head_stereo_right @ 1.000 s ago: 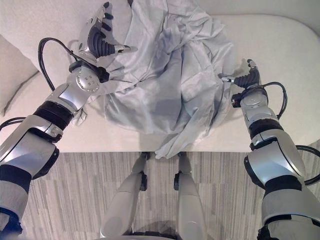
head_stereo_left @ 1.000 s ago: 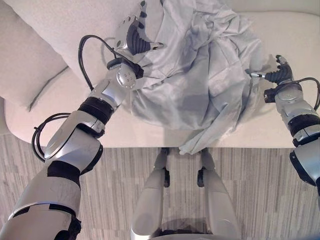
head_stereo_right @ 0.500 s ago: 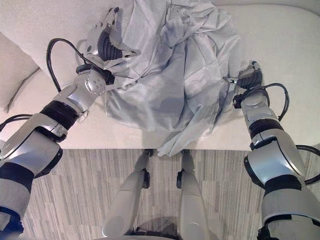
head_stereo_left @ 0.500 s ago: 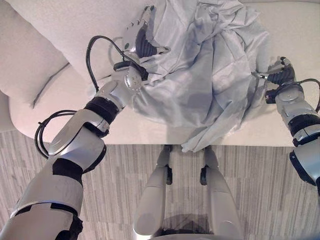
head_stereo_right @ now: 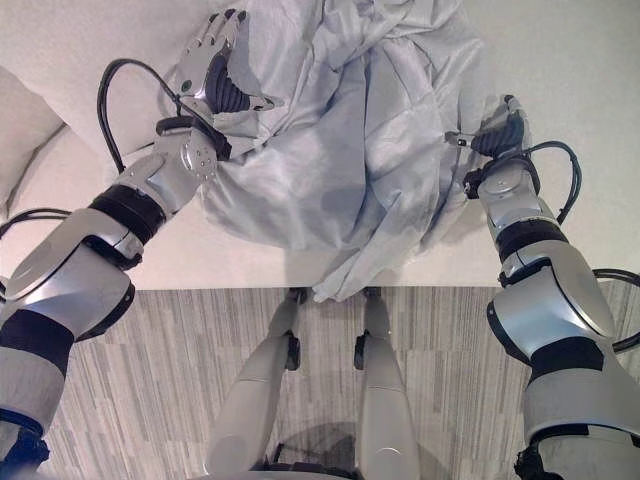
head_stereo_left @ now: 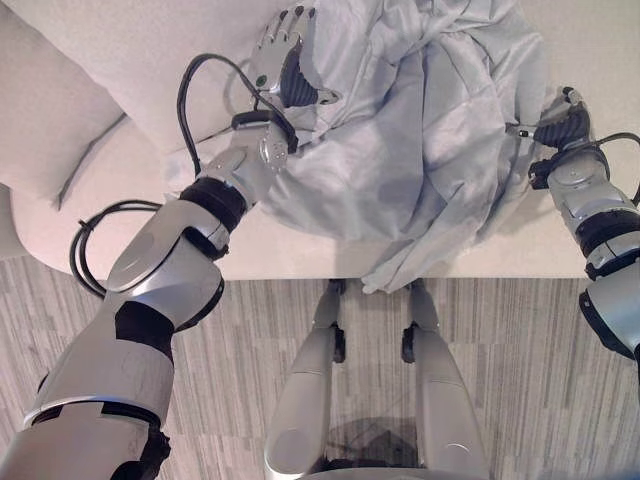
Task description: Hang the clothes on the sofa on the clothes rack.
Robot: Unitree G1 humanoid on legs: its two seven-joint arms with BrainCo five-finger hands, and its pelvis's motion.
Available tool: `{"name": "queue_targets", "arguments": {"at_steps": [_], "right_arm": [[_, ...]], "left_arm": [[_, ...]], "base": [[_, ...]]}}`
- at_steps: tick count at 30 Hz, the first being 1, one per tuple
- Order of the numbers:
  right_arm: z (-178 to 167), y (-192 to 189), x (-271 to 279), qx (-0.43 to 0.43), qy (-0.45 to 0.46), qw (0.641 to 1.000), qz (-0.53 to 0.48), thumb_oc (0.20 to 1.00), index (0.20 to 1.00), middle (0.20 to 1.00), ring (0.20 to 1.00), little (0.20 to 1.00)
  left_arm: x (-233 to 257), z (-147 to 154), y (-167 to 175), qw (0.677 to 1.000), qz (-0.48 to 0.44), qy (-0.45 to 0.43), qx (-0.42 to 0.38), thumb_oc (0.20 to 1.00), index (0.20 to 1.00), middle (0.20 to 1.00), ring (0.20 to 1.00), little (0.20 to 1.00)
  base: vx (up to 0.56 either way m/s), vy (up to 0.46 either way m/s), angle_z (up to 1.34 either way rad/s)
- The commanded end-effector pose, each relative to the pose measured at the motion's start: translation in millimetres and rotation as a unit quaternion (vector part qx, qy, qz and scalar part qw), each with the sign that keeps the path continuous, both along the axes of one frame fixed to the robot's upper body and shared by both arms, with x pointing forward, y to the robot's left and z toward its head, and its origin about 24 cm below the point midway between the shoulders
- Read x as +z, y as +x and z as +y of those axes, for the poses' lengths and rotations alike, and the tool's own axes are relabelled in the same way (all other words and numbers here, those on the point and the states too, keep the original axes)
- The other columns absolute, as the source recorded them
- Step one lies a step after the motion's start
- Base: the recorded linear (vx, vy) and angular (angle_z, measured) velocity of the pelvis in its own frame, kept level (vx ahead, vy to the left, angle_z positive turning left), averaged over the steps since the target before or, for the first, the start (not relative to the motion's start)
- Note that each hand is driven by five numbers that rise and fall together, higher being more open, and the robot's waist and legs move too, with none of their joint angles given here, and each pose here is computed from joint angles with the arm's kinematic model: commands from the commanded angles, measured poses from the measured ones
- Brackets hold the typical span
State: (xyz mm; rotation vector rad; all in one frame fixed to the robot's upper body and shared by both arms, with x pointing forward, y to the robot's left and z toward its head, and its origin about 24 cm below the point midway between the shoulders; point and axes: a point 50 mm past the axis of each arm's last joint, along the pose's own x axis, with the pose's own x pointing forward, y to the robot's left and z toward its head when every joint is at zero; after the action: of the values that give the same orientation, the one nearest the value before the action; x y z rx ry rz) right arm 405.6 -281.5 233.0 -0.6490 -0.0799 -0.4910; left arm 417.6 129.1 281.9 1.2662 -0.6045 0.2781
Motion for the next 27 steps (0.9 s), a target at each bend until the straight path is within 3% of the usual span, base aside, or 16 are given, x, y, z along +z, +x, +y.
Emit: {"name": "queue_targets", "arguments": {"at_steps": [1, 24, 25, 26, 27], "right_arm": [[40.2, 9.6, 50.8, 0.069, -0.024, 0.994, -0.075, 1.000, 1.000, 1.000, 1.000, 1.000], [127.3, 14.9, 78.8, 0.186, -0.014, 0.971, -0.149, 1.000, 1.000, 1.000, 1.000, 1.000], [131.3, 15.2, 78.5, 0.191, -0.015, 0.970, -0.147, 0.702, 0.702, 0.702, 0.702, 0.702], [135.5, 15.4, 77.6, 0.197, -0.017, 0.970, -0.145, 0.200, 0.200, 0.200, 0.200, 0.200], [137.6, 15.5, 77.1, 0.200, -0.019, 0.969, -0.144, 0.200, 0.200, 0.200, 0.200, 0.200]], "left_arm": [[13.0, -4.8, 6.1, 0.998, 0.019, 0.046, 0.031, 1.000, 1.000, 1.000, 1.000, 1.000], [23.2, -46.4, 1.9, 0.992, -0.027, 0.121, 0.019, 1.000, 1.000, 1.000, 1.000, 1.000], [24.4, -47.8, 1.4, 0.991, -0.032, 0.127, 0.020, 1.000, 1.000, 1.000, 1.000, 1.000], [26.0, -48.9, 1.1, 0.991, -0.035, 0.131, 0.020, 1.000, 1.000, 1.000, 1.000, 1.000], [25.9, -48.6, 1.2, 0.990, -0.035, 0.134, 0.021, 0.576, 0.576, 0.576, 0.576, 0.576]], "base": [[0.00, -0.009, -0.03], [0.00, 0.000, 0.00], [0.00, 0.000, 0.00], [0.00, 0.000, 0.00], [0.00, 0.000, 0.00]]}}
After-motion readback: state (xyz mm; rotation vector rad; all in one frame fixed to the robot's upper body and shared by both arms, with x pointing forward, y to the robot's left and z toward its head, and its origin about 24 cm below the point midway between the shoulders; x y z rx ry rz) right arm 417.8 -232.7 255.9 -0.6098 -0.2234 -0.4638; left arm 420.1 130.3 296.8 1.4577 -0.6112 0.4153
